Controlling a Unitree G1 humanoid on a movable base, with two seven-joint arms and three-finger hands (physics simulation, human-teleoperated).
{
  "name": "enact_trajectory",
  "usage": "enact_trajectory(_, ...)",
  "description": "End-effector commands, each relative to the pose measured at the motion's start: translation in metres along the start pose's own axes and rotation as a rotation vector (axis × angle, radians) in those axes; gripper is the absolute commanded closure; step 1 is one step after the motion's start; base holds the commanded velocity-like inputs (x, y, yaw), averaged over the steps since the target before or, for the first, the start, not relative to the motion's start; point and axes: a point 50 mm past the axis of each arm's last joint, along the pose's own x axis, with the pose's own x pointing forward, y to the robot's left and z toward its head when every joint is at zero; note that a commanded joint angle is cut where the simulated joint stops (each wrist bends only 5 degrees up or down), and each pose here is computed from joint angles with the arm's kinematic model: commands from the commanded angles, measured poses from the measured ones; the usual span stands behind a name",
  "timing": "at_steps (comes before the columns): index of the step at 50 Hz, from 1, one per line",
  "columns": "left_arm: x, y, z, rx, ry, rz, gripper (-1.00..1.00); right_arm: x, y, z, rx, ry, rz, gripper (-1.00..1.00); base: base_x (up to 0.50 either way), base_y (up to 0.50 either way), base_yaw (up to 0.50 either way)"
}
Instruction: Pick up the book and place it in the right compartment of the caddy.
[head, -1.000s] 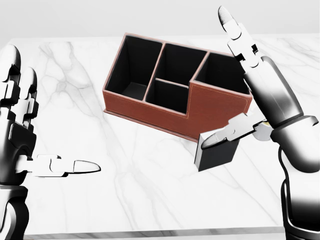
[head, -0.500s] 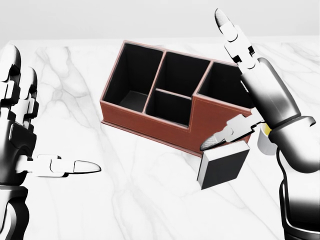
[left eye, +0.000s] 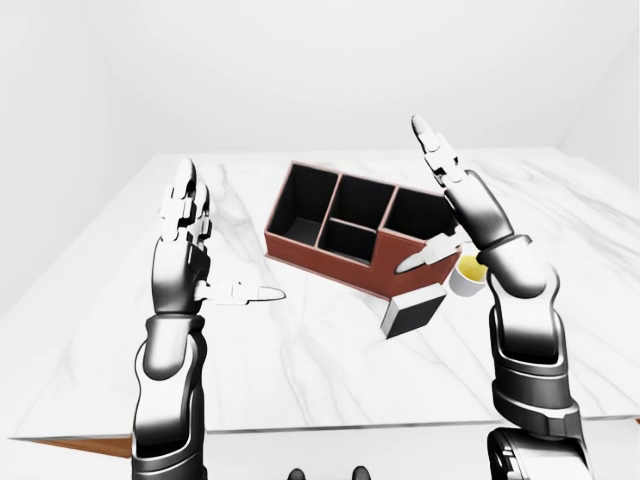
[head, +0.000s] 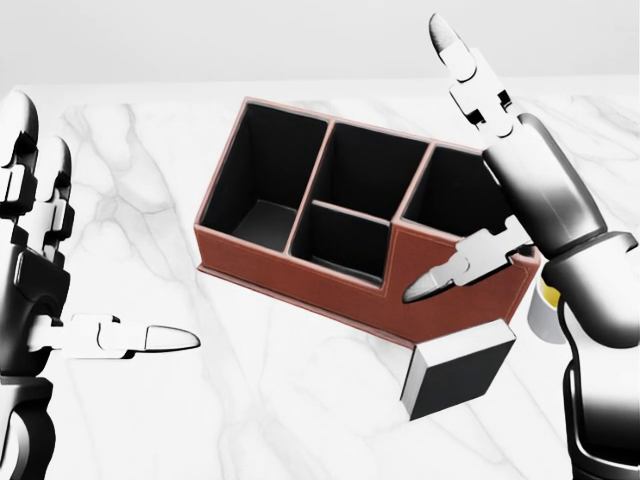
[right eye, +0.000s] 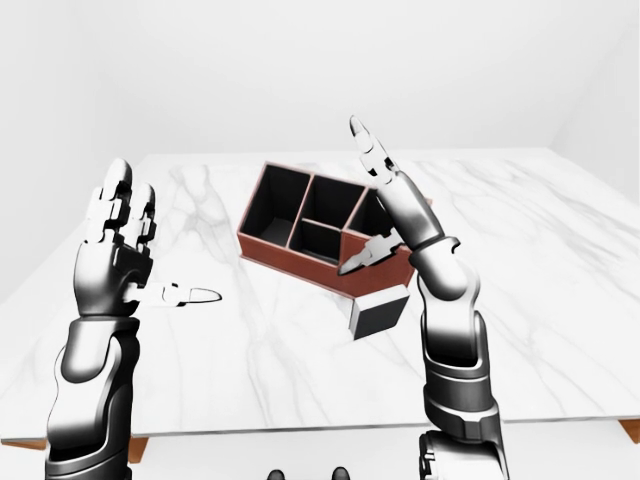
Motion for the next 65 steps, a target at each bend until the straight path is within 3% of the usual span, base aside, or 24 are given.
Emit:
enact_trajectory(1, -0.001, 0.0, 0.001, 0.0, -0.002, 0.0, -1.0, -0.002, 0.0, 0.001, -0.006, -0.002, 0.001, -1.0, 0.18, 0.0, 0.0)
enact_trajectory(28, -0.002, 0.001, -0.001, -0.004, 0.004, 0.001, -1.0, -0.009, 0.008, -0.006, -0.016, 0.04, -0.009, -1.0, 0.15, 0.0, 0.0)
enact_trajectory(31, -0.002, 0.001, -0.001, -0.004, 0.006, 0.001, -1.0, -0.017, 0.011, 0.008, 0.029, -0.044, 0.019, -1.0, 0.0, 0.0, 0.0)
enact_trajectory(35, -0.002, 0.002, -0.001, -0.003, 0.006, 0.002, -1.0, -0.027, 0.018, 0.022, -0.079, -0.155, 0.042, -1.0, 0.0, 0.0, 0.0)
enact_trajectory(44, -0.002, 0.002, -0.004, -0.012, 0.02, 0.003, -1.0, -0.051, 0.038, 0.015, -0.196, -0.034, 0.124, -1.0, 0.0, 0.0, 0.0)
enact_trajectory(54, -0.003, 0.001, -0.004, -0.015, 0.018, -0.001, -1.0, -0.071, 0.057, 0.009, -0.201, 0.049, 0.259, -1.0, 0.0, 0.0, 0.0)
enact_trajectory(65, -0.005, 0.001, -0.004, -0.015, 0.023, -0.001, -1.0, -0.077, 0.073, -0.001, -0.253, 0.138, 0.328, -0.69, 0.0, 0.0, 0.0)
